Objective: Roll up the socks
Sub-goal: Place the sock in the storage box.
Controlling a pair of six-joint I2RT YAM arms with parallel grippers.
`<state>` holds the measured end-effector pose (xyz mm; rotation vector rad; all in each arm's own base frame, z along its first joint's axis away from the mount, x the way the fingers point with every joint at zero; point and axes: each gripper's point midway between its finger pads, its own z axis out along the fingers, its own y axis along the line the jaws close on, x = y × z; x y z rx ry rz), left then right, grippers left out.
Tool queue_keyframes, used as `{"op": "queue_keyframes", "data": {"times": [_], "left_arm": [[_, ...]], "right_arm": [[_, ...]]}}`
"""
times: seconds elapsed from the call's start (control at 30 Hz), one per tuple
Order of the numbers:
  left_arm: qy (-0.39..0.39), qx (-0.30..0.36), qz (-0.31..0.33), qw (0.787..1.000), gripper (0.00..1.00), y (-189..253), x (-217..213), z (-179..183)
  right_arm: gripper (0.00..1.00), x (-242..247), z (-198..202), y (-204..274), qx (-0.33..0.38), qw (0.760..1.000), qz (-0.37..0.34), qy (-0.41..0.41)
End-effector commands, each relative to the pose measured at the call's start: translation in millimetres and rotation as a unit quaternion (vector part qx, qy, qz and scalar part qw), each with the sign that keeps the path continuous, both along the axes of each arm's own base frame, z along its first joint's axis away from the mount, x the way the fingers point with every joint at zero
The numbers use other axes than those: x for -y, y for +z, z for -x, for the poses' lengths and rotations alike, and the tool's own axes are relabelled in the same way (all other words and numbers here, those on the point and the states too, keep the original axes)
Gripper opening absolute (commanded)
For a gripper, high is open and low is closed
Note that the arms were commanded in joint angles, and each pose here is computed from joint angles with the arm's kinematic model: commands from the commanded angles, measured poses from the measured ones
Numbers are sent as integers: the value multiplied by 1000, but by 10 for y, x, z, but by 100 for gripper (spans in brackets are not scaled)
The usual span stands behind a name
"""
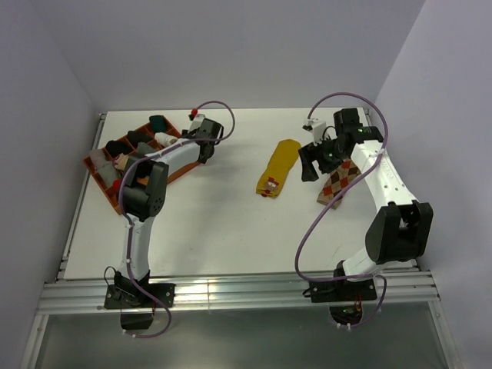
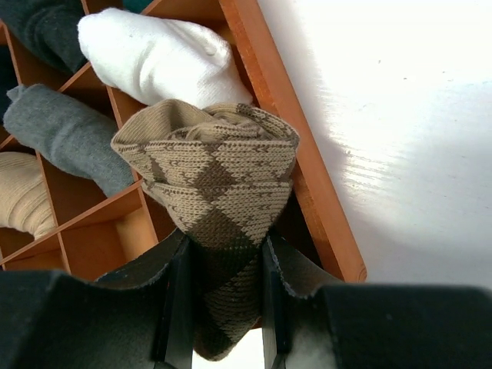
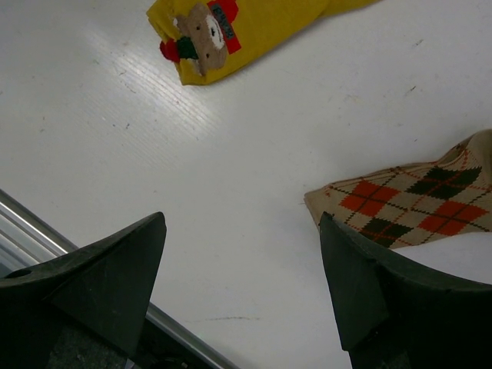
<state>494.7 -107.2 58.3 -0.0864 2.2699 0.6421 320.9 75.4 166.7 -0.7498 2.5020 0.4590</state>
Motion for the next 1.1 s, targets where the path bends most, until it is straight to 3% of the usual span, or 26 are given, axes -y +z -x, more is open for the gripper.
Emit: {"op": "queue_keyframes", "data": {"times": [0.0,0.13,0.4,0.63,0.9,1.07], "left_arm": [[-40,-27,58,997,0,-132,248,48],[-28,-1,14,1000,0,-26,193,133],[-8,72,25,997,0,507,162,195],[45,87,-63,993,0,863,-175,282],[-45,74,80,993,0,895,211,300],[-16,65,43,997,0,916,-50,302]], "right_arm": [[88,19,-56,63,23,1000,0,-5],[88,10,-57,53,22,1000,-2,-3],[88,22,-55,27,22,1000,0,-3],[88,11,-40,18,20,1000,-2,1],[88,9,-38,12,18,1000,-3,2],[88,1,-15,2,14,1000,-5,4]]}}
